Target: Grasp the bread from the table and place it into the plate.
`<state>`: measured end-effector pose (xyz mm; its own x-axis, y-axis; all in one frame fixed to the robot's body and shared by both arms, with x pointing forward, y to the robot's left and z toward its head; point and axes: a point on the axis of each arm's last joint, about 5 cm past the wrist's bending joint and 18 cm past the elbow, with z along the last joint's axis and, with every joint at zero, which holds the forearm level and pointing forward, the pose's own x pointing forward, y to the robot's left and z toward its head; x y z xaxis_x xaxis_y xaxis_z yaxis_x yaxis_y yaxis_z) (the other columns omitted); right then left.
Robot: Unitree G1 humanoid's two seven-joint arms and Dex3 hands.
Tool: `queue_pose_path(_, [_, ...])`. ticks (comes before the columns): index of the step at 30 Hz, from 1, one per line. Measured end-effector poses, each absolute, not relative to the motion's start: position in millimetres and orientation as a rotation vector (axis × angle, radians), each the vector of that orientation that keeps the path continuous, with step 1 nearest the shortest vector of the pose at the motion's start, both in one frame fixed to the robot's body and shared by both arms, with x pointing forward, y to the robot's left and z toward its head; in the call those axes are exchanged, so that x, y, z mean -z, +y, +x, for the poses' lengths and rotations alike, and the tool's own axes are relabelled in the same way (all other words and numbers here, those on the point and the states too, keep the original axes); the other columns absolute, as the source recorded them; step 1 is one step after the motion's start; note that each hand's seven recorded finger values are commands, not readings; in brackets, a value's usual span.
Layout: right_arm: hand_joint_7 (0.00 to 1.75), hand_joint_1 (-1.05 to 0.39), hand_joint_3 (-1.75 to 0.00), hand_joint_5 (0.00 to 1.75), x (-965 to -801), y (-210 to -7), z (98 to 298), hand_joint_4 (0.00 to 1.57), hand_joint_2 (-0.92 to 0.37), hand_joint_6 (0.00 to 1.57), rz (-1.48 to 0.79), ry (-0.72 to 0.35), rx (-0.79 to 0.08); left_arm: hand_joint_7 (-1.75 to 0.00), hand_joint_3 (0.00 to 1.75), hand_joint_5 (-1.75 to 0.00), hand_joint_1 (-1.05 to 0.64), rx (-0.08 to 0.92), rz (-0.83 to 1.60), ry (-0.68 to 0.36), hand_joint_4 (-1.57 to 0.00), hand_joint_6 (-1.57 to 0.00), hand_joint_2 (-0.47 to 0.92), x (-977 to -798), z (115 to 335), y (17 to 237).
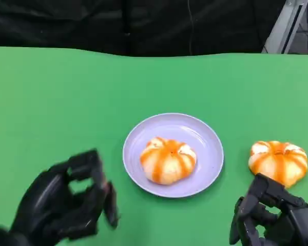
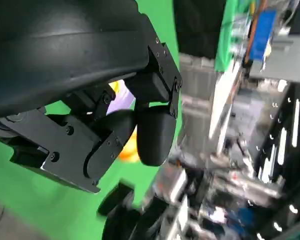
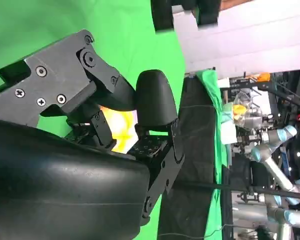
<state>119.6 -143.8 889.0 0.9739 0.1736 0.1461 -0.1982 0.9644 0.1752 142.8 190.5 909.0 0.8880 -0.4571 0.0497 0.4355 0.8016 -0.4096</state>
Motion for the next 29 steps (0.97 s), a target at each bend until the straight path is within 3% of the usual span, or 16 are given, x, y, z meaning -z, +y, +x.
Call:
queue_pose_path(5, [1.68, -0.14, -1.22, 1.75, -888.3, -146.0, 120.8, 0.85, -0.56, 0.69, 0.183, -0.132, -0.189, -1.71, 0.94, -1.75, -0.13, 0.508, -0.47, 0.079, -0.9, -0.78, 0.67, -899.5, 125.9, 205.1])
queue_pose_path(13, [1.68, -0.14, -1.21, 1.75, -882.9, -152.3, 122.5, 0.84, -0.57, 0.66, 0.167, -0.129, -0.184, -1.7, 0.92, -1.75, -0.15, 0.453, -0.485, 0.109, -0.91, -0.79, 0.7, -884.2, 112.6, 214.5])
queue_pose_path(21, [1.68, -0.14, -1.19, 1.75, -881.6, -152.6, 122.3, 0.83, -0.58, 0.66, 0.173, -0.135, -0.194, -1.68, 1.2, -1.75, -0.13, 0.423, -0.484, 0.112, -0.91, -0.82, 0.57, -883.6, 111.4, 217.3])
queue_pose_path(27, [1.67, -0.14, -1.2, 1.75, -882.0, -152.0, 121.6, 0.84, -0.57, 0.68, 0.174, -0.144, -0.192, -1.69, 1.24, -1.75, -0.13, 0.408, -0.48, 0.117, -0.92, -0.82, 0.53, -883.8, 111.9, 217.2])
queue_pose_path(29, [1.67, -0.14, -1.21, 1.75, -882.9, -151.7, 121.1, 0.85, -0.57, 0.68, 0.175, -0.142, -0.192, -1.68, 1.18, -1.75, -0.12, 0.407, -0.481, 0.116, -0.91, -0.81, 0.57, -883.7, 112.3, 217.0])
